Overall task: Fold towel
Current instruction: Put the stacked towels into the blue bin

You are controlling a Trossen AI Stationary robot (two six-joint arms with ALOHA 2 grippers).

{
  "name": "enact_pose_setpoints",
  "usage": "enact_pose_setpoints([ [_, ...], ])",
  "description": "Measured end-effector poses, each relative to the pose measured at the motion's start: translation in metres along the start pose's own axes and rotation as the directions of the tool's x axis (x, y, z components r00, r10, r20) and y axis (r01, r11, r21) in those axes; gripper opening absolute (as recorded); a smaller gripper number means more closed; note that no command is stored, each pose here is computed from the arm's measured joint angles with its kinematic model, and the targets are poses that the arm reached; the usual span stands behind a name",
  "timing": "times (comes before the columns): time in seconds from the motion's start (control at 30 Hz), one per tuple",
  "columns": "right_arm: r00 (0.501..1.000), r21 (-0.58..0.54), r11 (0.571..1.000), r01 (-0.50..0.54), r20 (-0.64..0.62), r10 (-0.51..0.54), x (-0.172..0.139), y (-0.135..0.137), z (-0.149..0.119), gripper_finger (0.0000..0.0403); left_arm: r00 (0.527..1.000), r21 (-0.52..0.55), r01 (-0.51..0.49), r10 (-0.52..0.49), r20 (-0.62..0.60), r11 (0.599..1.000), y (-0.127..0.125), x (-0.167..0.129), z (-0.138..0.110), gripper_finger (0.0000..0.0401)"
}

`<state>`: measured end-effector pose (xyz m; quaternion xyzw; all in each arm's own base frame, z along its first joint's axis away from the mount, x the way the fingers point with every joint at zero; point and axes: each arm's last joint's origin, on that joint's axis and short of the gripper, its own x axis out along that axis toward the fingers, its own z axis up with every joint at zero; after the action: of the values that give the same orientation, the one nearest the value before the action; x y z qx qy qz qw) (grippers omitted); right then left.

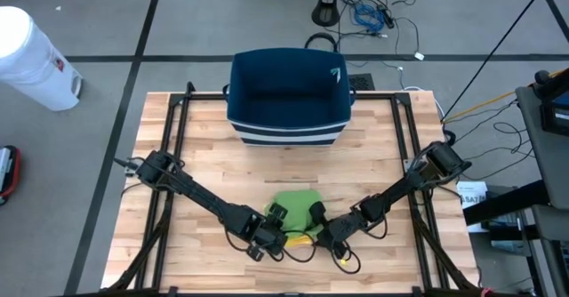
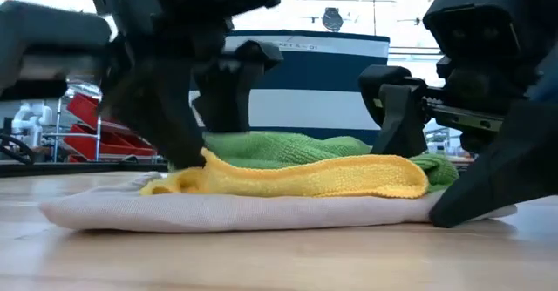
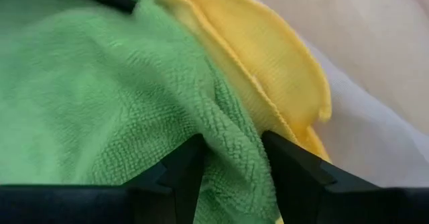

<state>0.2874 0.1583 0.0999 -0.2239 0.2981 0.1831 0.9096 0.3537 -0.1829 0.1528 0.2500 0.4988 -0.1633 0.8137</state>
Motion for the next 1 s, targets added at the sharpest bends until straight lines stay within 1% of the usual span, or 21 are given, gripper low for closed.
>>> enact_pose_setpoints([
  [0.17,1.000,0.004,1.000,0.013,-0.014,-0.013,0.000,-0.001,-0.001,0.0226,0.998,-0.019,-0.046,0.047,0.044,0.999,0.007,-0.020,0.004,0.0165],
  [0.3,0.999,0.002,0.999,0.044,-0.032,-0.044,0.000,-0.001,-0.003,0.0214,0.994,-0.073,-0.053,0.060,0.096,0.996,0.013,-0.035,0.008,0.0165],
  [0.37,0.997,0.002,0.998,0.066,-0.040,-0.066,0.000,-0.002,-0.003,0.0210,0.993,-0.100,-0.034,0.044,0.105,0.994,0.013,-0.036,0.009,0.0165],
  [0.47,0.996,-0.005,0.997,0.082,-0.045,-0.082,0.000,-0.003,-0.003,0.0208,0.991,-0.129,0.030,-0.012,0.135,0.991,0.011,-0.036,0.011,0.0165],
  [0.6,0.994,0.007,0.995,0.095,-0.047,-0.094,0.000,-0.006,-0.004,0.0208,0.989,-0.150,0.046,-0.024,0.145,0.988,0.008,-0.031,0.012,0.0165],
  [0.67,0.991,0.012,0.993,0.121,-0.053,-0.120,0.000,-0.007,-0.004,0.0208,0.988,-0.155,0.019,0.005,0.155,0.988,0.008,-0.028,0.014,0.0165],
  [0.73,0.986,0.014,0.988,0.154,-0.064,-0.153,0.001,-0.009,-0.005,0.0208,0.991,-0.155,-0.050,0.069,0.118,0.987,0.010,-0.024,0.012,0.0165],
  [0.8,0.982,0.015,0.984,0.175,-0.070,-0.174,0.001,-0.011,-0.006,0.0208,0.990,-0.166,-0.092,0.108,0.089,0.982,0.013,-0.020,0.009,0.0165],
  [1.0,0.979,0.030,0.982,0.186,-0.093,-0.182,0.001,-0.014,-0.008,0.0208,0.990,-0.194,-0.108,0.124,0.071,0.975,0.023,-0.015,0.006,0.0165],
])
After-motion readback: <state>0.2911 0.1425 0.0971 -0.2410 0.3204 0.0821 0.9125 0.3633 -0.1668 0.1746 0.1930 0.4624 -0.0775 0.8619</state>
